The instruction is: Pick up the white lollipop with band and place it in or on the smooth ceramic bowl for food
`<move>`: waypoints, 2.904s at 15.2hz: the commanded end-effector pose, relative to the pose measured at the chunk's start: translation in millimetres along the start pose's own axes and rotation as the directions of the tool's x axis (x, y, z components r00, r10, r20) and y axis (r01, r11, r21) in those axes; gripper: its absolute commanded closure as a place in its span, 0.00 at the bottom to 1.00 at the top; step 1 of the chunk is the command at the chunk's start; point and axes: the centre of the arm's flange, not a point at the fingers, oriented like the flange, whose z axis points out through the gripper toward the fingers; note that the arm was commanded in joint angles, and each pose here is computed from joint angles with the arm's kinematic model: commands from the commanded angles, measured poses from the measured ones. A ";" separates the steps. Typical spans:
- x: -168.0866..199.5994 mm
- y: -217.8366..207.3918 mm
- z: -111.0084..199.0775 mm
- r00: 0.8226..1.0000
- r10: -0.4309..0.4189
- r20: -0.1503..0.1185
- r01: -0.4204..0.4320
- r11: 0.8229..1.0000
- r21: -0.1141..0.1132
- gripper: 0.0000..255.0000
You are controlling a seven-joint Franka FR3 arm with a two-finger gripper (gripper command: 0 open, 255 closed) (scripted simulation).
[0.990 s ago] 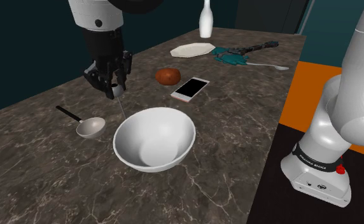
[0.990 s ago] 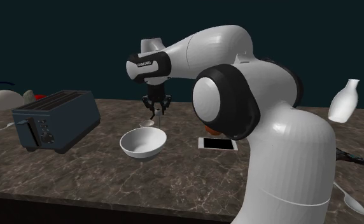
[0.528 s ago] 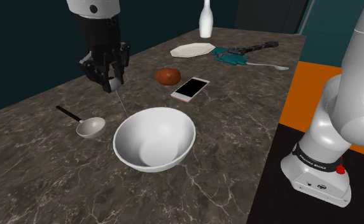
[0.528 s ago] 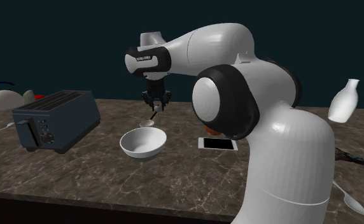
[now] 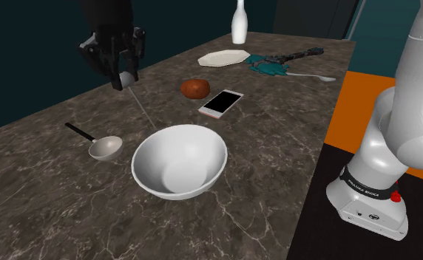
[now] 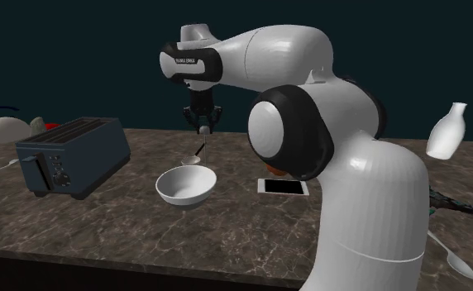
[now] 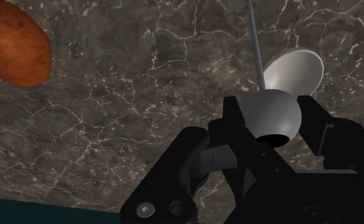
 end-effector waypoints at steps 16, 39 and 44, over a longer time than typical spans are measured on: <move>14.9 2.0 -87.2 1.000 0.000 0.000 0.000 1.000 0.000 1.00; -136.9 -50.2 -126.9 1.000 0.000 0.000 0.000 1.000 0.000 1.00; -141.5 -50.5 -100.9 1.000 0.000 0.000 0.000 1.000 0.000 1.00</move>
